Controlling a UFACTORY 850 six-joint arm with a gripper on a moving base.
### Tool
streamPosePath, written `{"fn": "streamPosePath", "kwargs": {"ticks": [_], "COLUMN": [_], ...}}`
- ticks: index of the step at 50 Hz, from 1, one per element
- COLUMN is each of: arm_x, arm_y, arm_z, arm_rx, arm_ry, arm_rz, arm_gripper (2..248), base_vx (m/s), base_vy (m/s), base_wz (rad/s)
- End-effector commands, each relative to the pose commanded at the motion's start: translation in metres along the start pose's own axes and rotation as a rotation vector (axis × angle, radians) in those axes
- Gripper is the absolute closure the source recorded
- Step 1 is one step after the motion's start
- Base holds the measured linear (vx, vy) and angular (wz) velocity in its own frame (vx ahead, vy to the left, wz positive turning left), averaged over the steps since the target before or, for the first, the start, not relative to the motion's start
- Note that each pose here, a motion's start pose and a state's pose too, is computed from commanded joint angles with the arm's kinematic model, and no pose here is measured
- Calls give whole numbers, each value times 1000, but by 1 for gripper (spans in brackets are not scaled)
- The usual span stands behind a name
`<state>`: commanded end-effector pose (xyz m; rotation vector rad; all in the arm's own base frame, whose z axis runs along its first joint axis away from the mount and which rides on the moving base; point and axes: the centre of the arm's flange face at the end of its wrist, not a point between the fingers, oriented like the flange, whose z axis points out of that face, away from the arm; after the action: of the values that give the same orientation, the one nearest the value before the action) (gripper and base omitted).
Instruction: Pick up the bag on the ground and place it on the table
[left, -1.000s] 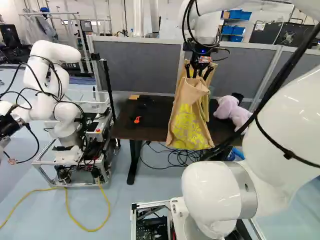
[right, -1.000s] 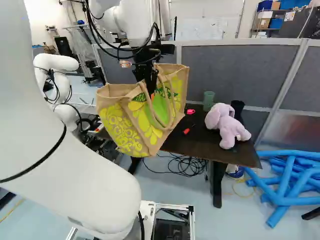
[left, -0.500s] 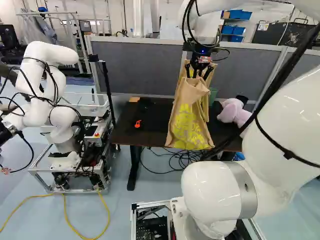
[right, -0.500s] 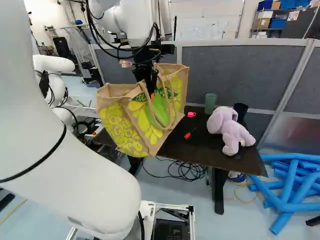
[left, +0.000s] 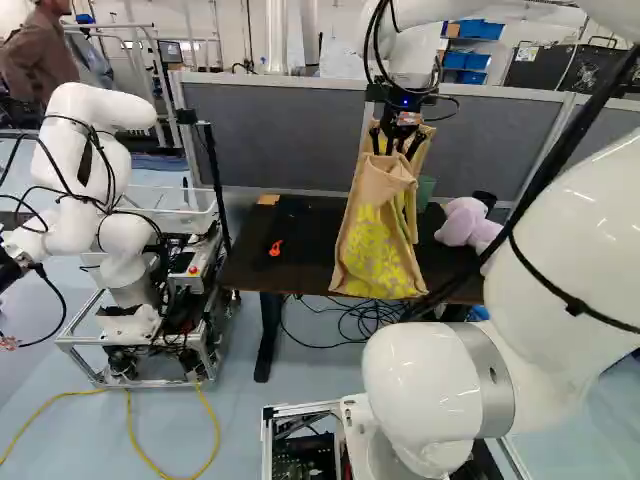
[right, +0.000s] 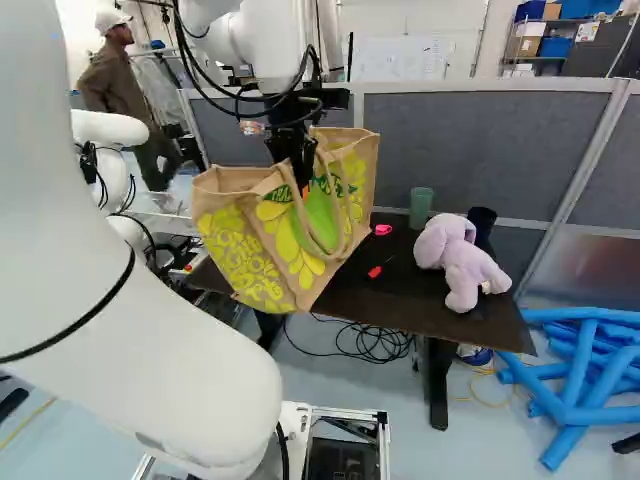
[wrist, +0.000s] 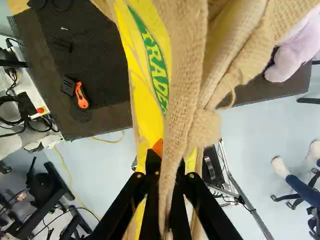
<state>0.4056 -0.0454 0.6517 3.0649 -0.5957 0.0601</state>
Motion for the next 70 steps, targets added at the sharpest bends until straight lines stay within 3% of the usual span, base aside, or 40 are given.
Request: {"fn": "streamPosePath", "kwargs": {"ticks": [44,58,70], "arm_x": [53,70,89], "arm_y": [-21,-28,-36], "arm_z": [1,2,17], "arm_rx": [14,14,7], "arm_ry": [44,44,18], "arm_rz": [-12,-16,-20], "arm_gripper": [229,229,229], "base_vx": [0,0,0], "base_vy": [0,0,0], "base_wz": [0,0,0]}}
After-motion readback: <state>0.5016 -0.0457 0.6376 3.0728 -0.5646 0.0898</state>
